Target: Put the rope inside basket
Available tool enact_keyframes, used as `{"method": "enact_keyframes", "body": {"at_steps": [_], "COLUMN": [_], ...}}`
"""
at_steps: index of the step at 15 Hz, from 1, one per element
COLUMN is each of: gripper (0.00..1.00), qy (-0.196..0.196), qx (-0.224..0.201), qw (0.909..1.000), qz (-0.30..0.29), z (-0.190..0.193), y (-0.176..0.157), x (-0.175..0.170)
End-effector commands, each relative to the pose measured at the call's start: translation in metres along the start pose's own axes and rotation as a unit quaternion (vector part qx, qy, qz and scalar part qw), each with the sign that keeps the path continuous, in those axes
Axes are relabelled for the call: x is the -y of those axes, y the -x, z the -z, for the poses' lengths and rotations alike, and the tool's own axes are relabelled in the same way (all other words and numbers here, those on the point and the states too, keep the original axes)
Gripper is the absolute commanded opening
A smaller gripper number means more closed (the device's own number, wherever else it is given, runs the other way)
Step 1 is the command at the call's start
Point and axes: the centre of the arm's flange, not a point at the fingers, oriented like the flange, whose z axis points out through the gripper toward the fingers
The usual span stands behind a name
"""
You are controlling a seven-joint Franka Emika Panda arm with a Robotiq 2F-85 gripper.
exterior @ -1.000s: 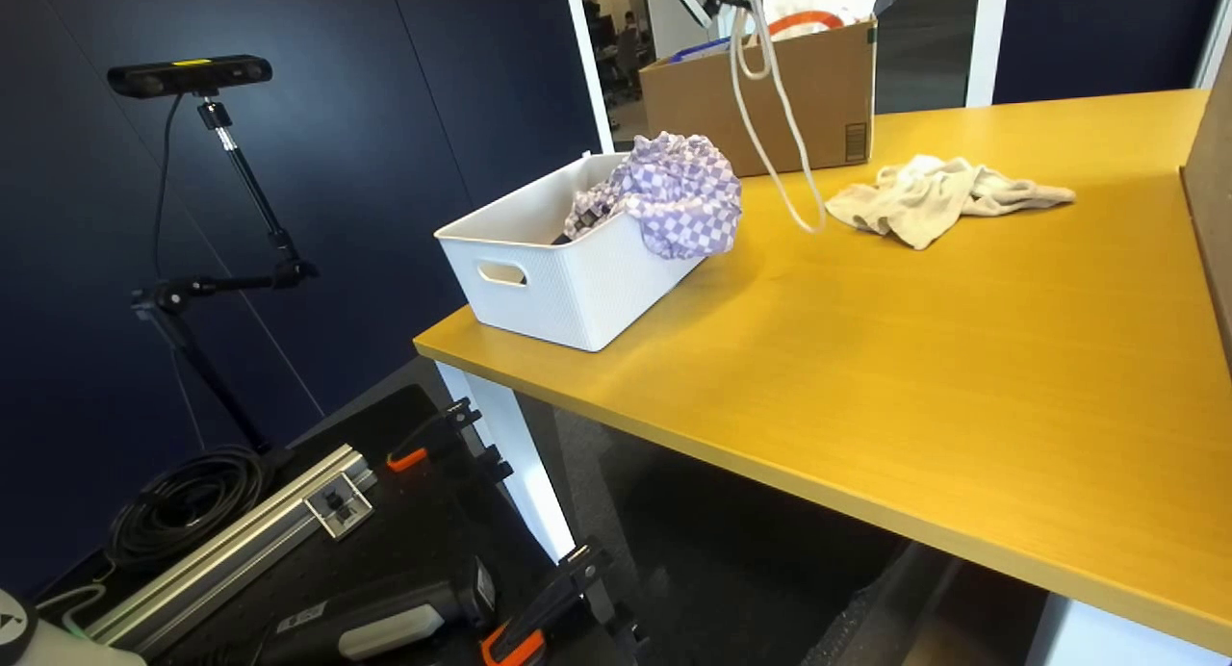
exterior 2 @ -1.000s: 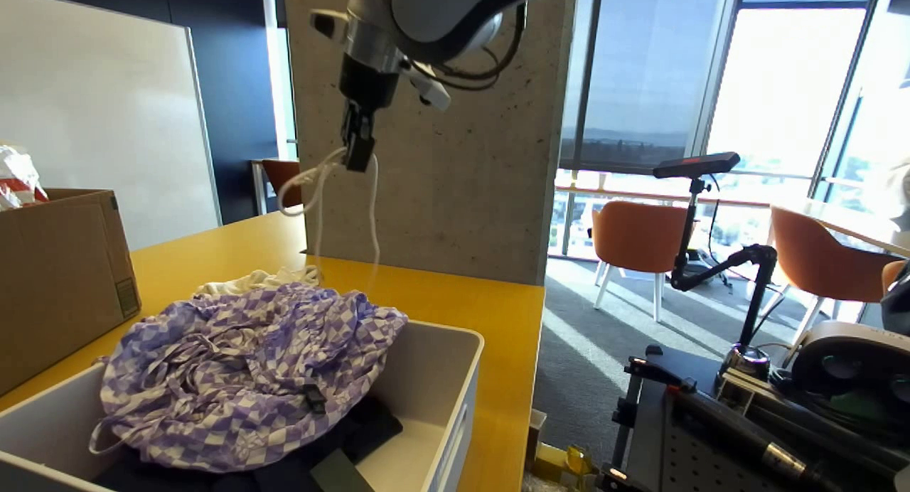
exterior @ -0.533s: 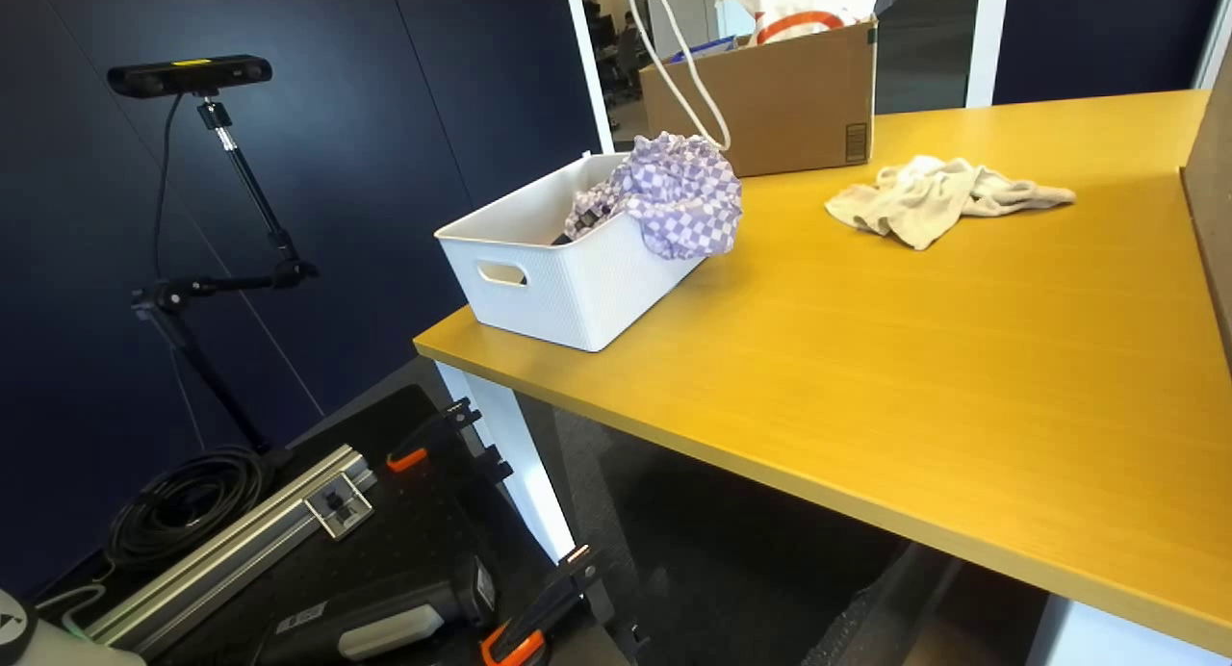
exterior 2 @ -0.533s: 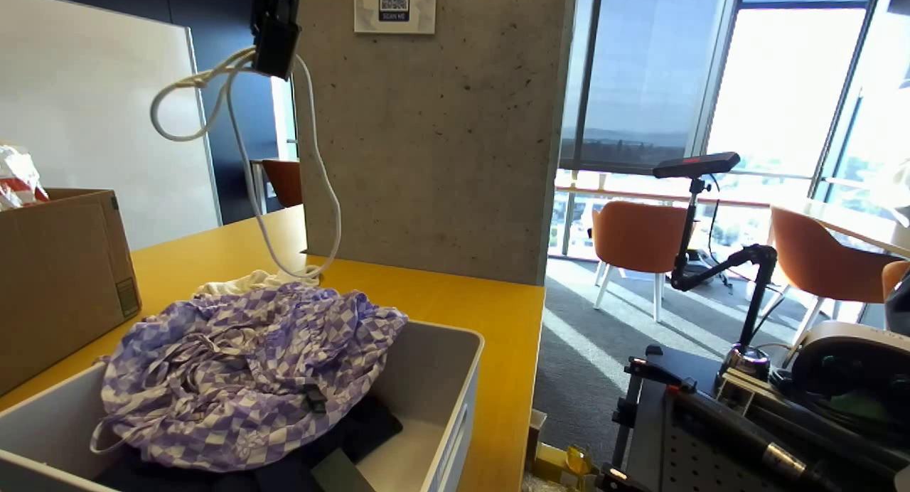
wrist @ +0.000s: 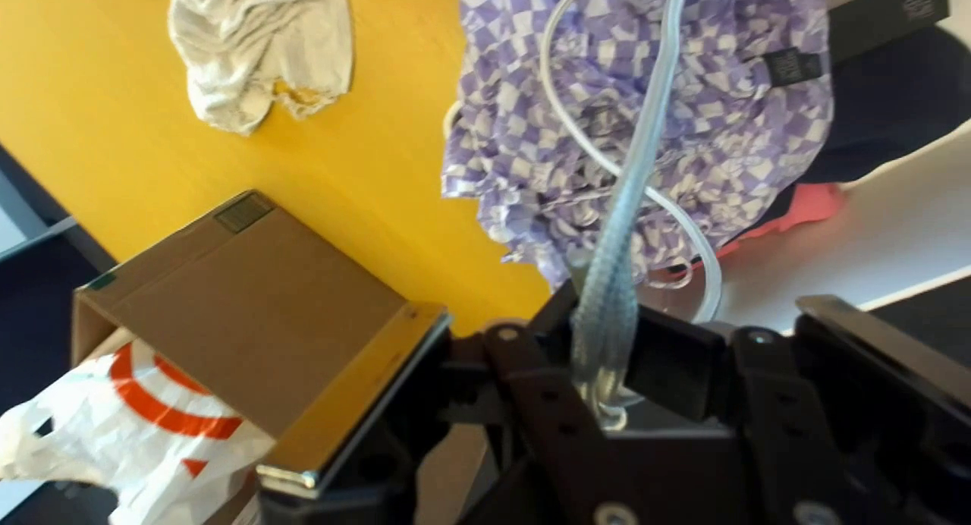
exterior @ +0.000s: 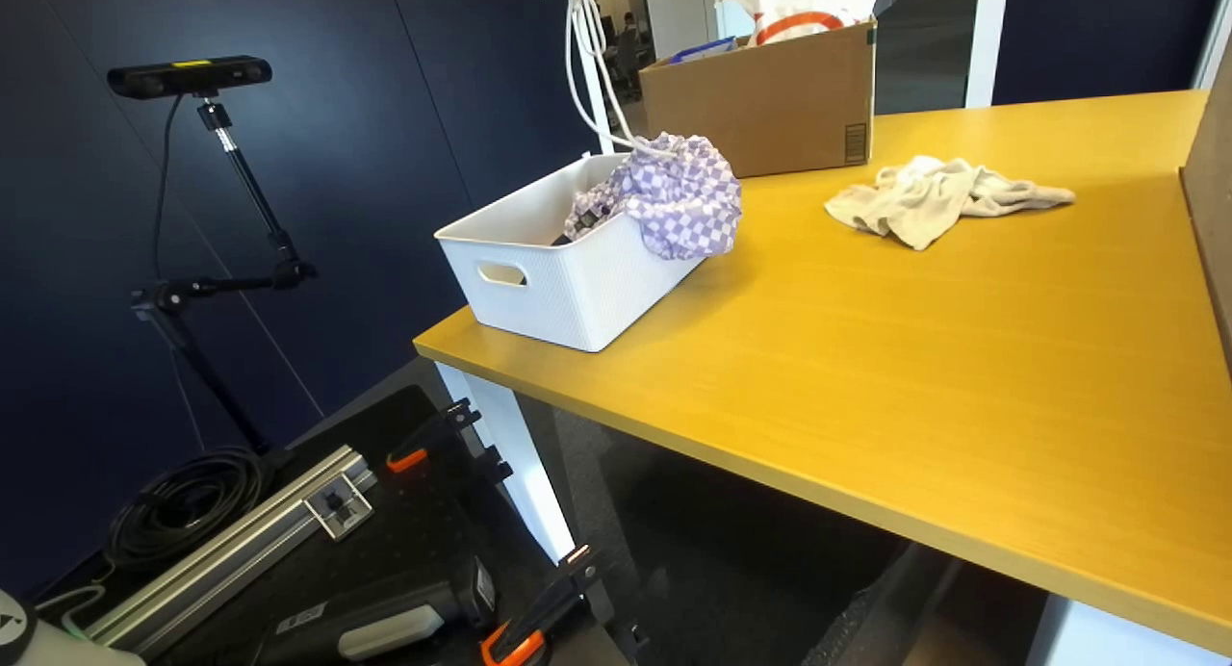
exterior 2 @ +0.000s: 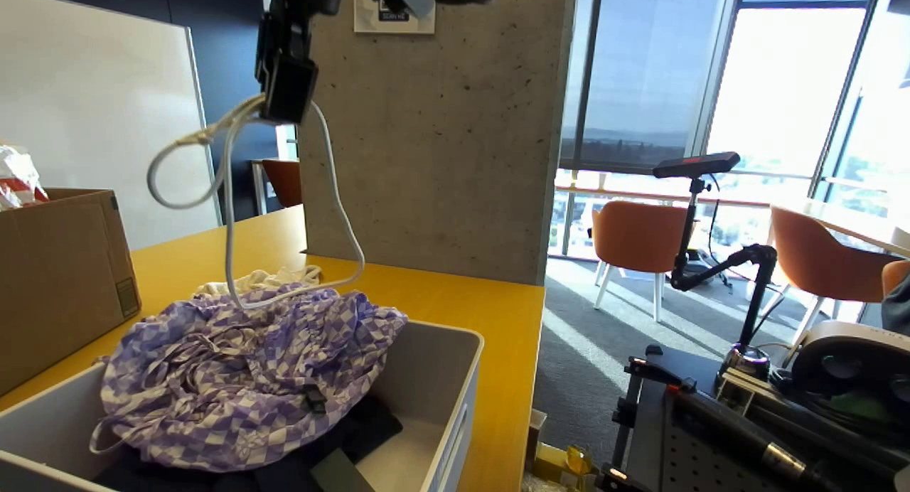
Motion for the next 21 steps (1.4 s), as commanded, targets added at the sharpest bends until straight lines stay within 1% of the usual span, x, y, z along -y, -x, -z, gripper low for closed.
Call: {"method": "enact_keyframes", "body": {"at_steps": [1, 3, 5, 7, 9, 10, 11, 13, 18, 21], "gripper": [0.01, 0.01, 0.01, 0.01, 0.01, 0.29, 0.30, 0.44, 0.81, 0.99], "qy": [-0.067, -0.118, -0.170, -0.205, -0.220, -0.223, -0.227, -0.224, -0.199, -0.173], "qx": [0.004, 0.007, 0.000, -0.003, -0.002, -0.001, 0.001, 0.027, 0.038, 0.059], "qw": [0.9977, 0.9927, 0.9846, 0.9773, 0.9734, 0.9726, 0.9717, 0.9726, 0.9787, 0.9829], "qz": [0.015, 0.023, 0.040, 0.053, 0.063, 0.065, 0.066, 0.056, 0.033, 0.021], "z": [-0.063, -0.100, -0.127, -0.148, -0.164, -0.167, -0.169, -0.161, -0.106, -0.085], "y": [0.018, 0.018, 0.015, 0.010, 0.009, 0.008, 0.009, 0.012, 0.016, 0.025], "x": [0.025, 0.040, 0.056, 0.071, 0.081, 0.084, 0.086, 0.085, 0.075, 0.062]}}
